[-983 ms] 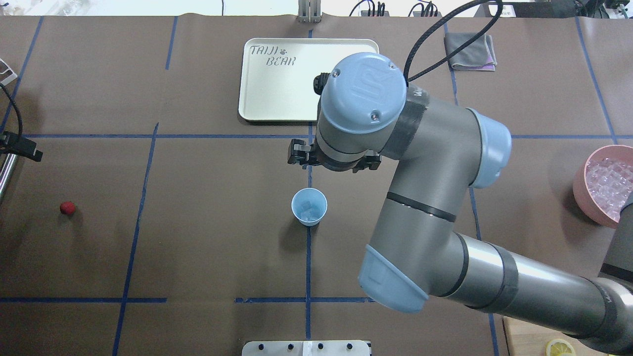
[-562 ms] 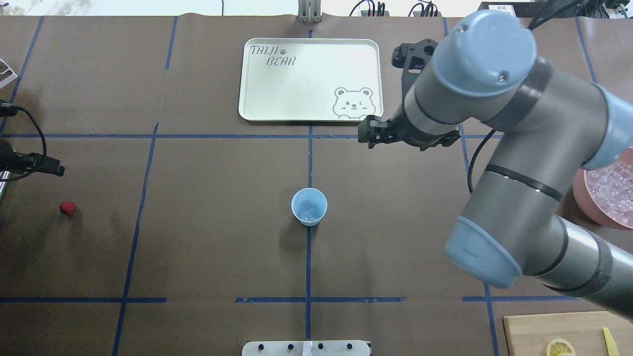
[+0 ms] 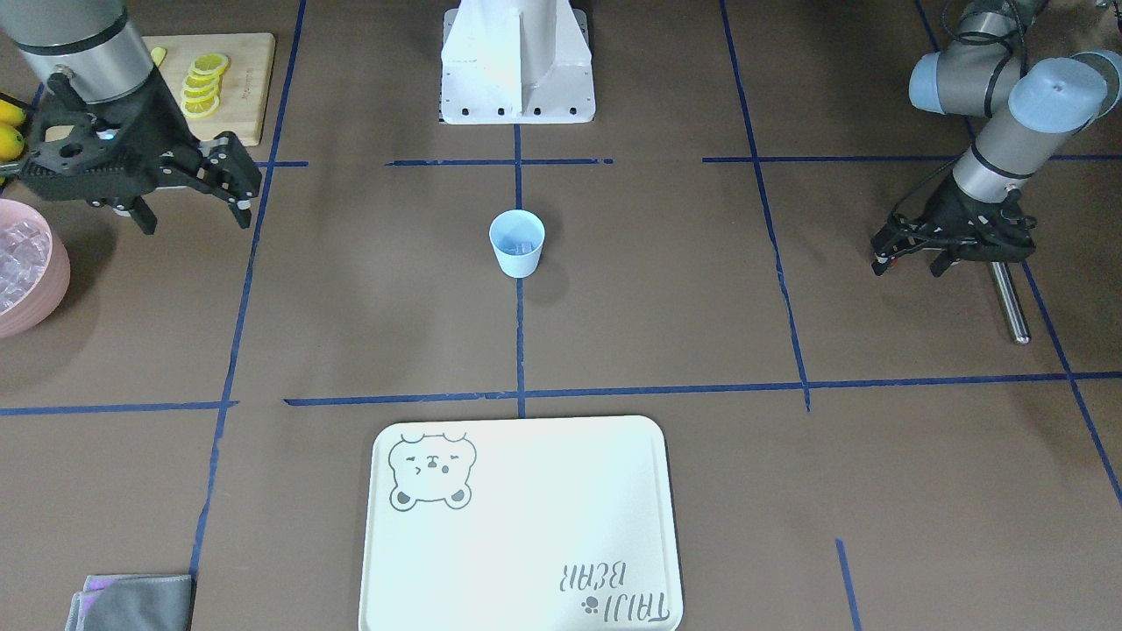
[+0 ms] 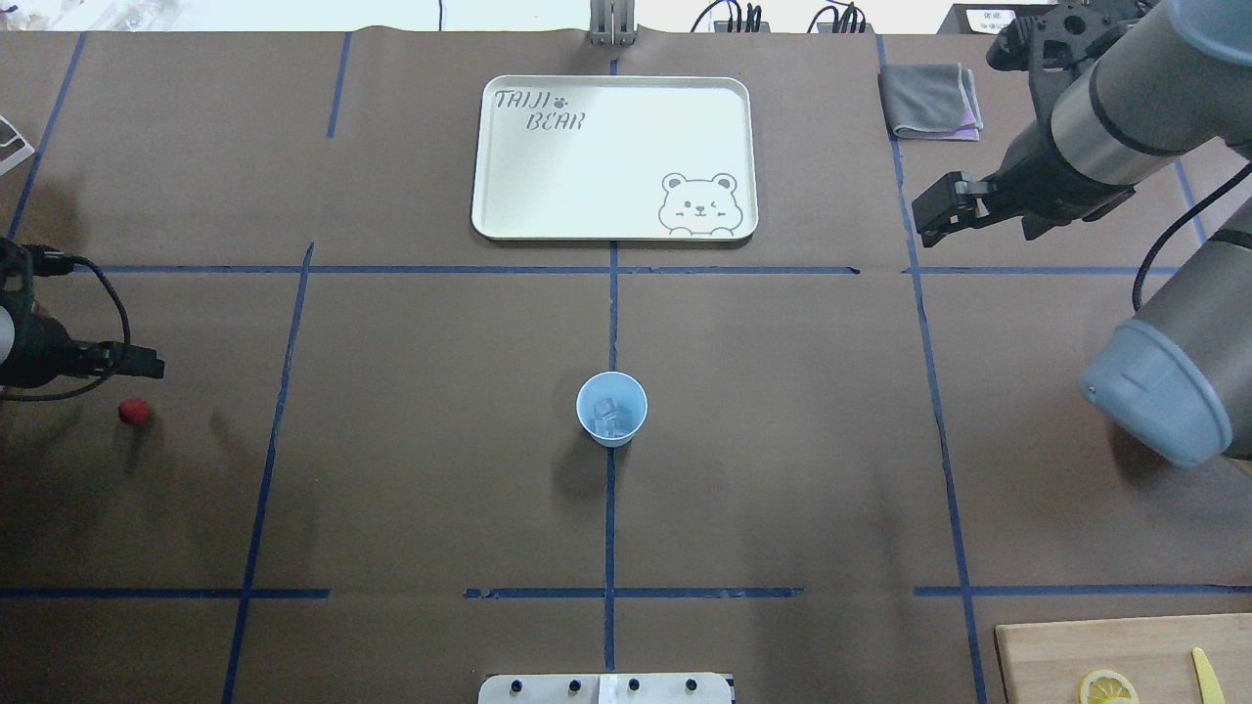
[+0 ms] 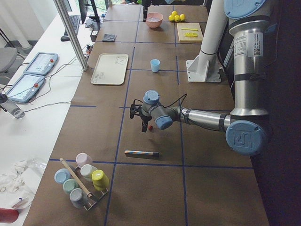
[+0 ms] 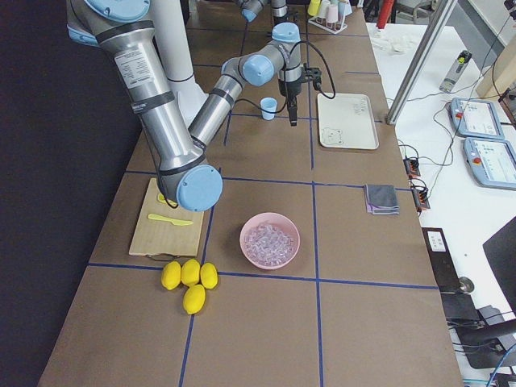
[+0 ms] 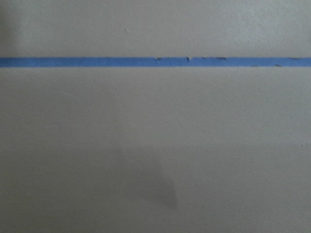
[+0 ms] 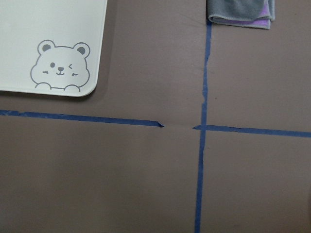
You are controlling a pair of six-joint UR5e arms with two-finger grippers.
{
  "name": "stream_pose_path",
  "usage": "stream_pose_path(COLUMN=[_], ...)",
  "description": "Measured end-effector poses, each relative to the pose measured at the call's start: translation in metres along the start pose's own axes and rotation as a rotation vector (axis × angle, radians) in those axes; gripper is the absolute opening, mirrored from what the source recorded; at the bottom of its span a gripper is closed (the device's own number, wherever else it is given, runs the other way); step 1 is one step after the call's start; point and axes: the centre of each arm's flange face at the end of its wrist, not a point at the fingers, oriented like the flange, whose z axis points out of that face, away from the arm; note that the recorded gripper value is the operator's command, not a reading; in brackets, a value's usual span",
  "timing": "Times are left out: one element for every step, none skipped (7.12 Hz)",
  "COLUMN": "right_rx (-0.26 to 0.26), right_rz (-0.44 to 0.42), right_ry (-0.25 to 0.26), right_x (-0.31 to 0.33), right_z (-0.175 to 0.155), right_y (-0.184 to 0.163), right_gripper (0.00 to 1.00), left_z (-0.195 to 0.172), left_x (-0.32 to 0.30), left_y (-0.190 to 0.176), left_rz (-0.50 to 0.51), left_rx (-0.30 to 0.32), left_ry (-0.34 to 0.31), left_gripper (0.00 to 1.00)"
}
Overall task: Mash ice and strawberries in cup
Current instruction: 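Raise the right gripper back toward the bowl while the left gripper moves toward the strawberry, then lower the left gripper onto the red strawberry and close on it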
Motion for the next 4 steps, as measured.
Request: stream_pose_path(right_rx=[-0.009,-0.016,-0.023,-0.027], right_rz=[-0.009,-0.010,-0.009,-0.008], right_ry=[0.015,0.025,0.027,0.025], right_x=[0.022,0.034,0.040,0.042], right_z=[0.002,0.004,0.006,0.006], right_y=[-0.001,0.000,0.001,0.001], right_gripper=[0.99,0.99,0.99,0.99], left_z=[0.002,0.004,0.006,0.009], left_x=[0.000,0.000,0.001,0.003], left_y=[0.006,0.012,0.017,0.021], left_rz=[0.001,0.003,0.007,0.012], left_rx=[-0.008,-0.016,-0.025,-0.032], left_ry=[-0.002,-0.006,-0.008,-0.010], left_gripper=[1.00,0.99,0.97,0.94])
